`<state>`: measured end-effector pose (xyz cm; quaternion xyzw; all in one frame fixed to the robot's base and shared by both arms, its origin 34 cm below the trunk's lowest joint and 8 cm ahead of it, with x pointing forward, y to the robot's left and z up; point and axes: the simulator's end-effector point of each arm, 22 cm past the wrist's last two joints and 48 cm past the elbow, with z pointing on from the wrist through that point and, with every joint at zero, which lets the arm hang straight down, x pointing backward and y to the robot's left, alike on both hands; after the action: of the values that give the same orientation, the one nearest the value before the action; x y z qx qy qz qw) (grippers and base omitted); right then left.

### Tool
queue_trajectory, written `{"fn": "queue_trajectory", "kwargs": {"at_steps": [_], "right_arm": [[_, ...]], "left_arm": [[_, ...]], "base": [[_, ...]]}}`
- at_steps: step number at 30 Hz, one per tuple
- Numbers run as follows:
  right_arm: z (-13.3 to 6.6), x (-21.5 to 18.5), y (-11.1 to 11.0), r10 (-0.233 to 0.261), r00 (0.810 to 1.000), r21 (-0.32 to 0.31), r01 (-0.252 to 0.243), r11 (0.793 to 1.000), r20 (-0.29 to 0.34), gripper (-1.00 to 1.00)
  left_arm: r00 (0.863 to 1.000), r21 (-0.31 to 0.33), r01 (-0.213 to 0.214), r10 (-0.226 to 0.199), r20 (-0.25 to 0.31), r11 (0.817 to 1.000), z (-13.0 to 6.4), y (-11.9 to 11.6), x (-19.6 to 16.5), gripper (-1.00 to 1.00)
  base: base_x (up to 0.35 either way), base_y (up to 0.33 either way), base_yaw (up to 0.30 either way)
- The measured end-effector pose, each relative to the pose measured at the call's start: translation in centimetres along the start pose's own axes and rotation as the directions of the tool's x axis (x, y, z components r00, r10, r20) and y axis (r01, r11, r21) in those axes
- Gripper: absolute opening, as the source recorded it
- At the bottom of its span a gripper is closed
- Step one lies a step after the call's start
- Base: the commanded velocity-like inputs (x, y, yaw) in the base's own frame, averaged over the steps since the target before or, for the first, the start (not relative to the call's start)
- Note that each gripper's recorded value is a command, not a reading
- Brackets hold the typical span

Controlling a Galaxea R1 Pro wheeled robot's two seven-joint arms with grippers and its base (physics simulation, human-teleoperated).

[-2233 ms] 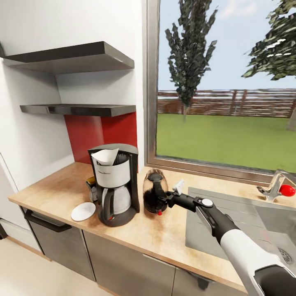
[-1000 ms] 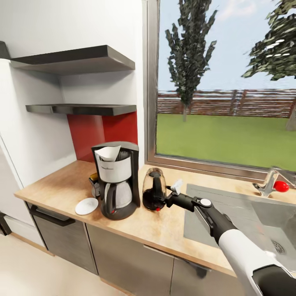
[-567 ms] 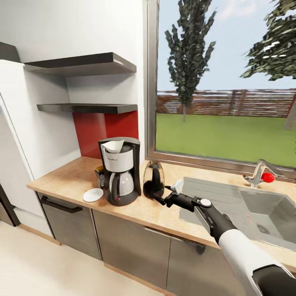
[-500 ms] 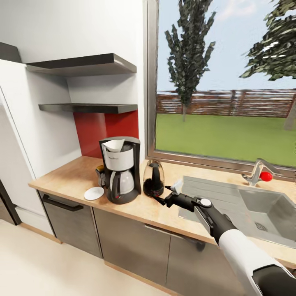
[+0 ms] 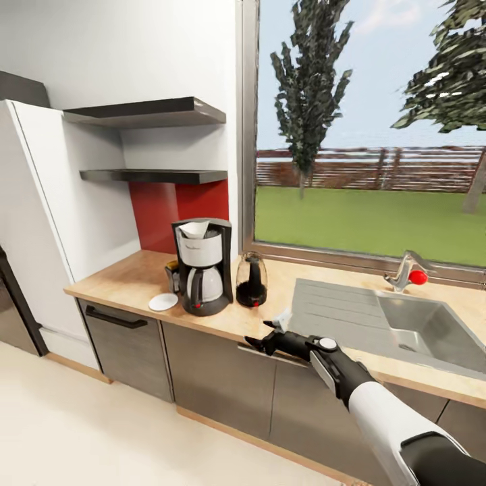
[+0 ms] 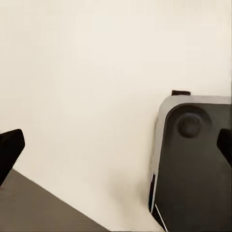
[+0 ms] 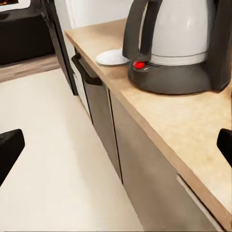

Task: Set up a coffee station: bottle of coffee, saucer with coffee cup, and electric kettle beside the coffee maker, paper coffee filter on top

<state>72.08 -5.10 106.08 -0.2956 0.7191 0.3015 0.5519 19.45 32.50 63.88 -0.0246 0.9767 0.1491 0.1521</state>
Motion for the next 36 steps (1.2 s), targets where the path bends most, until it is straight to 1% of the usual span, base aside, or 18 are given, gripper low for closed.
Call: {"fn": "queue_trajectory", "kwargs": {"at_steps": [3,7,8,10,12,13,17,19,20,21,22,24,27,28,30,33,35,36], "right_arm": [[-0.2,2.0,0.0,0.028,0.999,0.005,-0.027,1.000,-0.027,1.00],[-0.8,5.1,-0.1,0.042,0.998,0.019,-0.041,0.999,-0.044,1.00],[-1.3,6.8,0.0,0.047,0.997,0.026,-0.045,0.999,-0.054,1.00],[-1.7,8.4,0.1,0.061,0.996,0.032,-0.059,0.998,-0.068,1.00],[-2.3,10.6,0.5,0.084,0.992,0.037,-0.080,0.996,-0.098,1.00],[-2.5,11.2,0.6,0.092,0.990,0.038,-0.088,0.995,-0.106,1.00],[-3.8,16.1,2.8,0.138,0.977,0.033,-0.134,0.990,-0.164,1.00],[-5.0,19.5,4.5,0.171,0.964,0.034,-0.168,0.985,-0.204,1.00],[-5.3,20.2,4.8,0.184,0.961,0.038,-0.180,0.983,-0.208,1.00],[-6.9,23.6,6.1,0.231,0.942,0.068,-0.221,0.973,-0.242,1.00],[-8.1,26.1,7.0,0.244,0.930,0.087,-0.228,0.970,-0.275,1.00],[-9.5,28.7,6.7,0.274,0.914,0.167,-0.233,0.958,-0.298,1.00],[-12.3,32.8,5.8,0.316,0.887,0.320,-0.208,0.924,-0.336,1.00],[-12.8,33.5,5.6,0.323,0.883,0.348,-0.201,0.916,-0.341,1.00],[-14.8,35.5,4.4,0.343,0.867,0.451,-0.159,0.878,-0.362,1.00],[-16.6,36.7,2.8,0.355,0.857,0.545,-0.106,0.832,-0.375,1.00],[-18.2,37.5,1.5,0.363,0.850,0.619,-0.055,0.783,-0.383,1.00],[-18.6,37.6,1.2,0.365,0.847,0.634,-0.044,0.772,-0.386,1.00]], "left_arm": [[0.998,-0.007,0.017,-0.017,0.062,1.000,0.6,0.3,-3.7,1.00],[0.987,-0.010,0.043,-0.041,0.158,0.999,0.9,0.6,-9.3,1.00],[0.977,-0.011,0.056,-0.052,0.207,0.998,0.8,0.8,-11.9,1.00],[0.966,-0.013,0.070,-0.064,0.252,0.997,0.6,1.1,-13.8,1.00],[0.945,-0.009,0.088,-0.081,0.316,0.996,0.2,1.2,-15.9,1.00],[0.939,-0.007,0.093,-0.086,0.332,0.996,0.0,1.2,-16.4,1.00],[0.900,0.011,0.121,-0.115,0.420,0.993,-0.9,1.0,-19.6,1.00],[0.874,0.011,0.140,-0.129,0.469,0.990,-1.5,1.6,-22.1,1.00],[0.869,0.011,0.144,-0.132,0.476,0.990,-1.6,1.7,-22.4,1.00],[0.859,0.017,0.148,-0.137,0.493,0.989,-2.0,1.6,-23.3,1.00],[0.859,0.019,0.147,-0.137,0.492,0.989,-2.0,1.5,-23.3,1.00],[0.860,0.025,0.140,-0.134,0.492,0.990,-2.0,1.2,-23.3,1.00],[0.863,0.059,0.111,-0.126,0.488,0.992,-1.9,0.2,-23.1,1.00],[0.865,0.068,0.104,-0.124,0.486,0.992,-1.9,-0.1,-23.0,1.00],[0.877,0.107,0.072,-0.114,0.467,0.992,-1.7,-1.2,-22.1,1.00],[0.894,0.136,0.048,-0.104,0.436,0.990,-1.3,-2.0,-20.5,1.00],[0.906,0.151,0.038,-0.098,0.412,0.988,-1.0,-2.6,-19.3,1.00],[0.908,0.153,0.036,-0.097,0.408,0.988,-0.9,-2.6,-19.1,1.00]], "base": [[-0.062,0.000,0.000],[-0.018,0.000,0.000],[-0.004,0.000,0.000],[-0.002,0.000,0.000],[-0.001,0.000,0.000],[0.000,0.000,0.000],[0.000,0.000,0.000],[0.000,0.000,0.000],[0.000,0.000,0.000],[0.000,0.000,0.000],[0.000,0.000,0.000],[0.000,0.000,0.000],[0.000,0.000,0.000],[0.000,0.000,0.000],[0.000,0.000,0.000],[0.000,0.000,0.000],[0.000,0.000,0.000],[0.000,0.000,0.000]]}}
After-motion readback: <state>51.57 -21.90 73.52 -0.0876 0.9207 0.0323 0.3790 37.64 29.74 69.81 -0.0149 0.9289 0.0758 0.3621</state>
